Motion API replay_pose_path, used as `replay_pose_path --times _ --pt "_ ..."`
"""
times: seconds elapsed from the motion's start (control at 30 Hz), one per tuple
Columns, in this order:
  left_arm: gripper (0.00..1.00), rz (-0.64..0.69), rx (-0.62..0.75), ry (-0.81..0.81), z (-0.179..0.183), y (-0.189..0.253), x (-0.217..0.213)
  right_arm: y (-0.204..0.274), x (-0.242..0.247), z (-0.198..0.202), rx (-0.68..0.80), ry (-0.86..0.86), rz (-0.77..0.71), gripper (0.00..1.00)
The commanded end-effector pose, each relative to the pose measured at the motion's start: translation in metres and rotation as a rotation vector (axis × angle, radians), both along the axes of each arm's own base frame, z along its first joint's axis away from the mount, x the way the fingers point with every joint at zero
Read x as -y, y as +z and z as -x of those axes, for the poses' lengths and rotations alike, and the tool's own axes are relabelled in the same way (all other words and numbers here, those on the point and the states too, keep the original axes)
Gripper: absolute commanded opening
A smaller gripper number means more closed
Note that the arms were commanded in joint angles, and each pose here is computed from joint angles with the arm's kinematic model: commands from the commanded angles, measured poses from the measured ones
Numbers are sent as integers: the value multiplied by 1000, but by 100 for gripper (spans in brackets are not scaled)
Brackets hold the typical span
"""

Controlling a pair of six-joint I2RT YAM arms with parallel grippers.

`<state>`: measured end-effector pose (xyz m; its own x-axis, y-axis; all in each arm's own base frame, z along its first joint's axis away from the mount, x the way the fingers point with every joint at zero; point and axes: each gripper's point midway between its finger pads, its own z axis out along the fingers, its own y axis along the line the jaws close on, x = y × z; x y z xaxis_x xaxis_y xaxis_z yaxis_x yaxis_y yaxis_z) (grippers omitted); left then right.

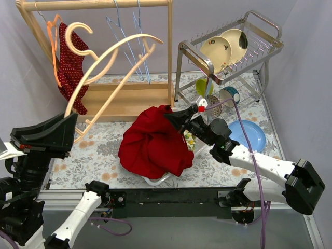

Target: Remove the skirt from the hanger

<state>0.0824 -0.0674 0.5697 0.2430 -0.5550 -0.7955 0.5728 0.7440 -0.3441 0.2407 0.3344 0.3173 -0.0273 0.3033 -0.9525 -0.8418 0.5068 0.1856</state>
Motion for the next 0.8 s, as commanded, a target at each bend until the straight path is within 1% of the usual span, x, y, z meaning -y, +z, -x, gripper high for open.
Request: replay_pose_path --times 0.0,0.07,0.1,0.17,0.23,0.27,0.3,0.37,0.4,0.53,0.63,0.77 --pt "0 -29 101 334 -18 30 -49 13 18 10 18 -19 -65 1" --pt "0 -68 108 438 -27 33 -62 5 24 13 18 -23 -52 1" --pt "0 -53 121 492 -29 38 -72 2 24 14 16 -22 -44 1" --pt "0 -92 121 561 -37 37 -79 -1 27 15 21 -27 -22 1" --pt "0 -111 94 633 -48 33 -88 2 33 12 26 -65 -22 1" --pt "0 -140 56 658 -64 21 -87 2 35 11 29 -71 -17 1" --pt "0 -170 40 684 -72 14 -89 2 35 12 33 -71 -10 1" --pt "0 -211 -3 700 -91 -2 -86 6 38 14 41 -72 -16 1" --pt "0 -241 -26 699 -105 -15 -81 6 39 15 41 -71 -15 1" --pt "0 -294 -84 698 -142 -45 -70 16 44 21 54 -62 -29 1" --pt "0 -317 -92 705 -165 -51 -64 17 44 24 45 -51 -16 1" --pt "0 -324 -45 684 -183 -39 -52 13 40 32 37 2 1 1"
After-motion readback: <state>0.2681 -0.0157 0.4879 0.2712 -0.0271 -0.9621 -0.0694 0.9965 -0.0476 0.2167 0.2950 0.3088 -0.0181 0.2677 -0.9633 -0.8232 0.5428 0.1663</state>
